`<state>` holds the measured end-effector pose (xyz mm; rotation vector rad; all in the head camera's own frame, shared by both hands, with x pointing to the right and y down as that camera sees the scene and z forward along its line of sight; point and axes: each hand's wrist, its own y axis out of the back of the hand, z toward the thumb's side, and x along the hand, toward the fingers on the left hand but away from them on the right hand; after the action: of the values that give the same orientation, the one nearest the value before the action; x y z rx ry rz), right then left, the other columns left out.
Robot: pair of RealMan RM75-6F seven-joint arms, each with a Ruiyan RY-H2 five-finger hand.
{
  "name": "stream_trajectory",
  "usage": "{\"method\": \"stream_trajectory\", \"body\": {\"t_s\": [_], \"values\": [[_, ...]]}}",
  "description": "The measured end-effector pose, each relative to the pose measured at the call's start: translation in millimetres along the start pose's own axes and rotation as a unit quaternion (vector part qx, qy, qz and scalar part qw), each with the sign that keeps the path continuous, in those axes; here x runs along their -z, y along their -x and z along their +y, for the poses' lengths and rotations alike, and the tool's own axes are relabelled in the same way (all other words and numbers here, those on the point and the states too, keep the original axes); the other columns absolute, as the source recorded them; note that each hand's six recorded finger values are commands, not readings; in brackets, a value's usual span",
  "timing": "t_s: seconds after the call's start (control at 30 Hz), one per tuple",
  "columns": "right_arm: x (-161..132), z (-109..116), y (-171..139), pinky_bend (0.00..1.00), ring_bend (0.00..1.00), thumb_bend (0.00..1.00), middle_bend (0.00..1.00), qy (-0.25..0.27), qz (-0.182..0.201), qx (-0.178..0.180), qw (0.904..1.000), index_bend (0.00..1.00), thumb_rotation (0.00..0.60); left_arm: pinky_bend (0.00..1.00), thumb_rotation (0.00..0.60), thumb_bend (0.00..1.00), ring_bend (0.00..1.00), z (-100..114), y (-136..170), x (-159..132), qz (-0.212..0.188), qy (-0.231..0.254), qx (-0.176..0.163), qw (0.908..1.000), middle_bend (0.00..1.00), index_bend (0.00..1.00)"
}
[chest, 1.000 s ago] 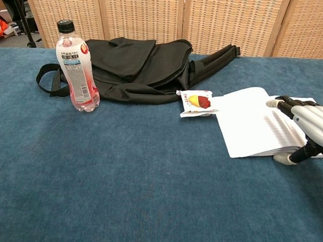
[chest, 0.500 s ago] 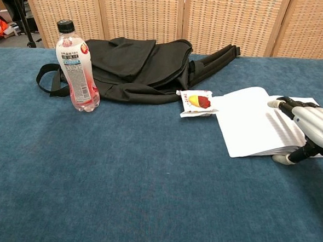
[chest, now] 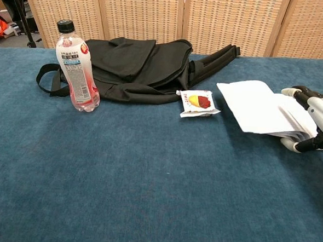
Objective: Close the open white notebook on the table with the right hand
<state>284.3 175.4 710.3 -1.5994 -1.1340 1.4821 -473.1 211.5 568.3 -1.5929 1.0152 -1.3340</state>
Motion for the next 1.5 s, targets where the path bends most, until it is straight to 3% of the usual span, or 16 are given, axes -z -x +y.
{"method": "stream_trajectory", "body": {"t_s": [0.53,0.83,1.1,1.33,1.5], "values": [[8,21,-13,0.0,0.0,0.47,0.0,0.076,-0.042,0.047,0.9951,0.01,0.6,0.0,0.552,0.06,0.0,-1,0,-1,-0.002,0.0,0.001,1.0,0.0,0.0],[11,23,-14,0.0,0.0,0.47,0.0,0.144,-0.07,0.036,0.9864,0.01,0.6,0.0,0.553,0.06,0.0,-1,0,-2,-0.003,0.001,-0.001,1.0,0.0,0.0],[18,31,-7,0.0,0.0,0.47,0.0,0.154,-0.091,0.05,0.9827,0.01,0.6,0.0,0.552,0.06,0.0,0,0,-2,-0.003,0.001,-0.002,1.0,0.0,0.0],[25,55,2,0.0,0.0,0.45,0.0,0.159,-0.099,0.102,0.9771,0.01,0.6,0.0,0.553,0.06,0.0,0,0,-2,-0.003,0.002,-0.005,1.0,0.0,0.0],[32,60,3,0.0,0.0,0.44,0.0,0.152,-0.105,0.115,0.9761,0.01,0.6,0.0,0.552,0.06,0.0,1,0,-1,-0.002,0.003,-0.008,1.0,0.0,0.0]]}}
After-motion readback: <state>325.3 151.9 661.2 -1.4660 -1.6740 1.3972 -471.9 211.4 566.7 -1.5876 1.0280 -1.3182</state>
